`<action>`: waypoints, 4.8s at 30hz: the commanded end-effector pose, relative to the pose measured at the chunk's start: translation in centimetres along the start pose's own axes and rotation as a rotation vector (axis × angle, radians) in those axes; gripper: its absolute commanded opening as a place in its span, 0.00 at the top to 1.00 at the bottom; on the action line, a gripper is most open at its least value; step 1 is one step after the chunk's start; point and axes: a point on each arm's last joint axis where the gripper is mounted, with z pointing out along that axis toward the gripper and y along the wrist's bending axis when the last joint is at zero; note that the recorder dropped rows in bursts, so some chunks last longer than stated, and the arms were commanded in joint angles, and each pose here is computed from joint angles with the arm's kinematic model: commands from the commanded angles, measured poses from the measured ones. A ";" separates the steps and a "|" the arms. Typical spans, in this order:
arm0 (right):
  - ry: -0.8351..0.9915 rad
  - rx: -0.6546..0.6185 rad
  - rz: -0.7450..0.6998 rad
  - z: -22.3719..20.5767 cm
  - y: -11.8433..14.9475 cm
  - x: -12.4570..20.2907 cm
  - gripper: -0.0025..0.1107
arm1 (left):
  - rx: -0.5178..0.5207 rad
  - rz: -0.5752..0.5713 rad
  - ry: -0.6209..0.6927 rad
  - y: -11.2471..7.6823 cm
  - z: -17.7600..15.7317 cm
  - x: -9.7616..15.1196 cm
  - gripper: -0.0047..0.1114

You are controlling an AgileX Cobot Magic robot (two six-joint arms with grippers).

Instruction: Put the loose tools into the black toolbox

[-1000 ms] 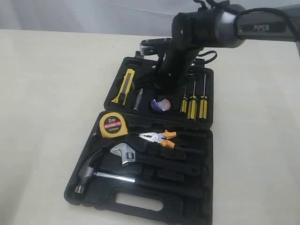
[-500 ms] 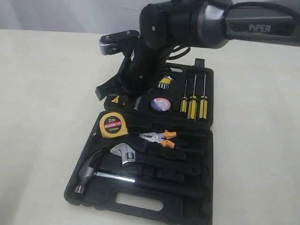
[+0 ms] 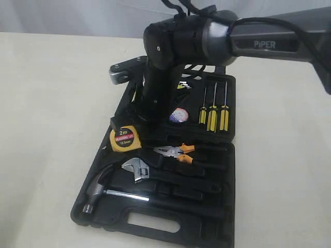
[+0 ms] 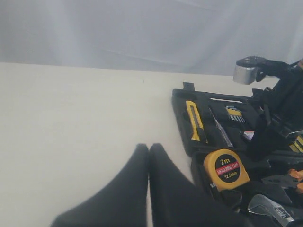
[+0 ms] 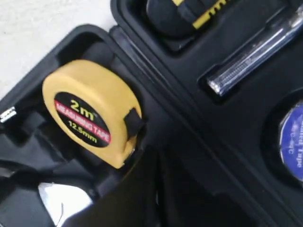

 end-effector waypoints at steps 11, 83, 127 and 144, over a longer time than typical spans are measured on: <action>0.061 -0.213 -0.067 2.8 2.2 0.5 0.98 | 0.006 -0.007 0.003 -0.1 0.0 -0.1 0.96; -0.097 -0.273 0.003 0.2 3.3 -2.5 0.71 | 0.006 -0.007 0.003 -0.1 0.0 -0.1 0.96; -0.118 -0.306 -0.203 -0.9 6.4 -3.2 0.71 | 0.006 -0.007 0.003 -0.1 0.0 -0.1 0.96; -0.094 -0.170 -0.424 2.5 6.7 -2.8 0.27 | 0.006 -0.007 0.003 -0.1 0.0 -0.1 0.96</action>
